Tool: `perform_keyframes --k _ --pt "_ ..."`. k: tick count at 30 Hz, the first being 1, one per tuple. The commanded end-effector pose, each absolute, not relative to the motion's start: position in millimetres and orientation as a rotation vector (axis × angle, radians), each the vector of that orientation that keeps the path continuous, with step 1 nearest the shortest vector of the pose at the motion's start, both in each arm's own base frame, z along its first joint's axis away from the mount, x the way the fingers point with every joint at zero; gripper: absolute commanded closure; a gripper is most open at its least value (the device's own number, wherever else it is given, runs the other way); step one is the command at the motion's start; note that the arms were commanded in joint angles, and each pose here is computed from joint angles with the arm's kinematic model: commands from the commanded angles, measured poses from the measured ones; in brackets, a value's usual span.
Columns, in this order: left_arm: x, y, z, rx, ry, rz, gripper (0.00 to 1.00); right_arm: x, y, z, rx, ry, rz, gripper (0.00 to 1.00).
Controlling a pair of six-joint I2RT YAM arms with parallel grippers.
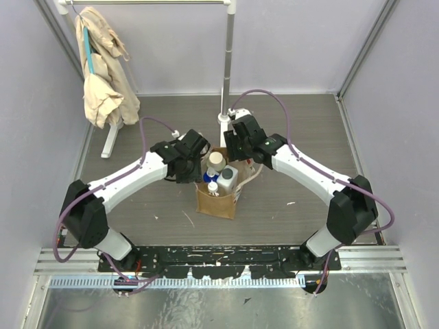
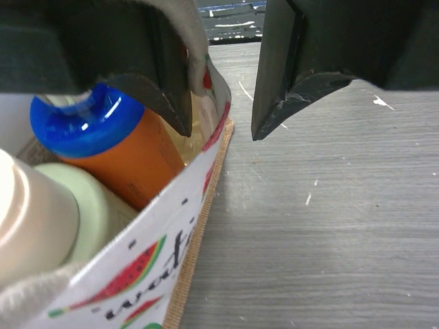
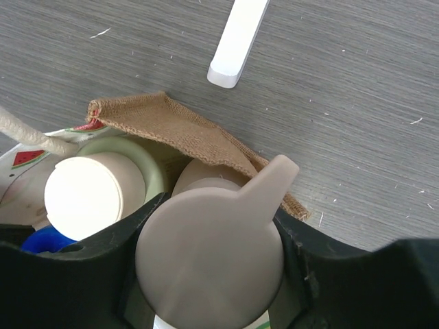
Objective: Take the personal care products out of the canvas bag
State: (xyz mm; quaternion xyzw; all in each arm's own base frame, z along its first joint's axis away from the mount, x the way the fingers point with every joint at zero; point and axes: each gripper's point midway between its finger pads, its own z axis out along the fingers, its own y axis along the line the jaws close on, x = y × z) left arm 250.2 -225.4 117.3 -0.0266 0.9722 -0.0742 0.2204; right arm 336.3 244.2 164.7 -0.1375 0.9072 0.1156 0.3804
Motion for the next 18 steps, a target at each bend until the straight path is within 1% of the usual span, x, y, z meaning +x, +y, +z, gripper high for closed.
perform_keyframes --k 1,9,12,18 --pt "287 -206 134 -0.116 2.616 -0.105 0.55 358 264 204 -0.323 2.206 0.353 0.65" --pt "295 -188 141 -0.135 2.608 -0.078 0.55 368 267 267 -0.293 2.077 0.39 0.68" --pt "293 -187 140 -0.134 2.611 -0.084 0.55 369 270 278 -0.297 2.065 0.404 0.72" --pt "291 -189 136 -0.128 2.624 -0.098 0.55 371 276 293 -0.301 2.038 0.444 0.74"
